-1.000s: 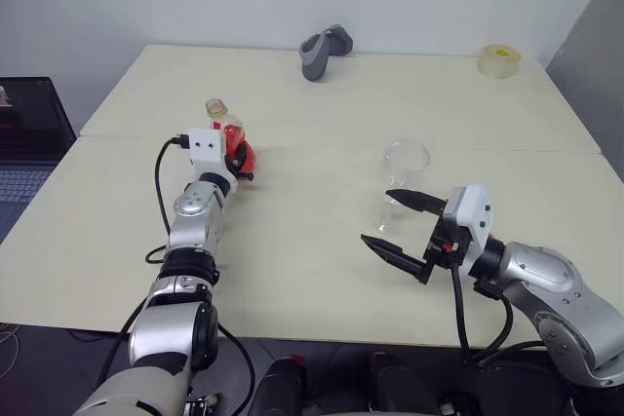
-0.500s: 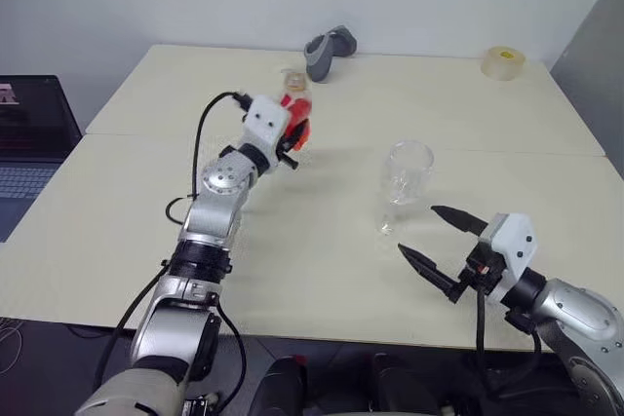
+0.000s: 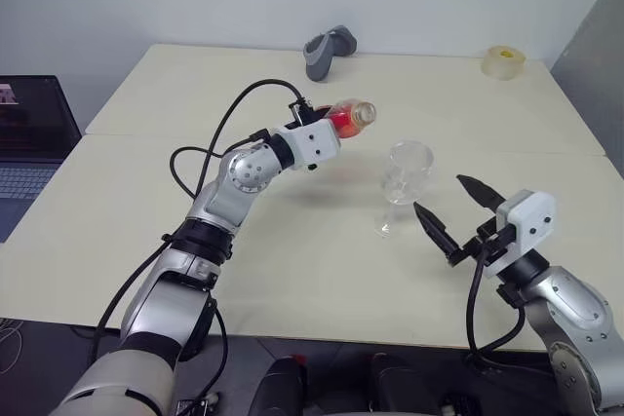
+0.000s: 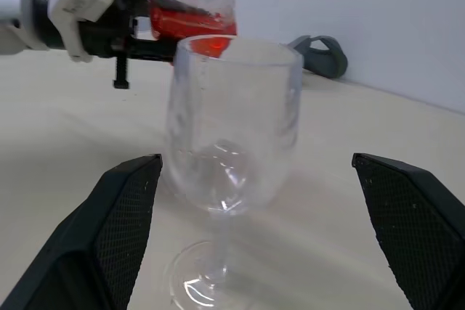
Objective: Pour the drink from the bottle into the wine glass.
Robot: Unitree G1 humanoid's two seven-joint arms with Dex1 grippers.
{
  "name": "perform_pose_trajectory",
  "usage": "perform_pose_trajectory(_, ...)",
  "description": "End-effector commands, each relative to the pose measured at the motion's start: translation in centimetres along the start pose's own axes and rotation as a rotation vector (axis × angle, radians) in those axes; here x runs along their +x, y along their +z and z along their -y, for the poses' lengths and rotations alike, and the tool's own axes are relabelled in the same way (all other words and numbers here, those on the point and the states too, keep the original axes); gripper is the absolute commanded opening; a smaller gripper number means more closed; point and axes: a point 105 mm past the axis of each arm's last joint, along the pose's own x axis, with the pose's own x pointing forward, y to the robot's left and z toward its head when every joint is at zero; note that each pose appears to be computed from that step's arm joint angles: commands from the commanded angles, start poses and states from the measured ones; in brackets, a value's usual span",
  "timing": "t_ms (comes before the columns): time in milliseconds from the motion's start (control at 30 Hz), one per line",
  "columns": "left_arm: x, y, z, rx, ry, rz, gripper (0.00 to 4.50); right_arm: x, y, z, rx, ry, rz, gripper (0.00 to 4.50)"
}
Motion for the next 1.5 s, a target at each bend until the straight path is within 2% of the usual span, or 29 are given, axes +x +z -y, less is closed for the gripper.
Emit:
perform_pose_trajectory(33, 1.2, 2.7, -2.0, 0.095, 0.054, 0.103, 0.95, 0.0, 1.5, -1.6, -0.013, 0.097, 0.044, 4.5)
perform_pose_trajectory(233, 2.2, 3.9, -2.1, 0.228, 0.028, 0.157, 0.94, 0.6, 1.9, -1.3, -0.025, 0.081, 0.073, 4.5)
perform_pose_trajectory(633, 2.9, 3.9, -3.0, 0.476, 0.038, 0.174, 0.93, 0.5, 1.7, -0.6, -0.023, 0.052, 0.081, 4.5)
perform_pose_trajectory(1500, 4.0, 3.8, -4.0, 0.632, 0.099, 0.18, 0.93, 0.5, 1.4, -1.3, -0.008, 0.072, 0.068, 4.5)
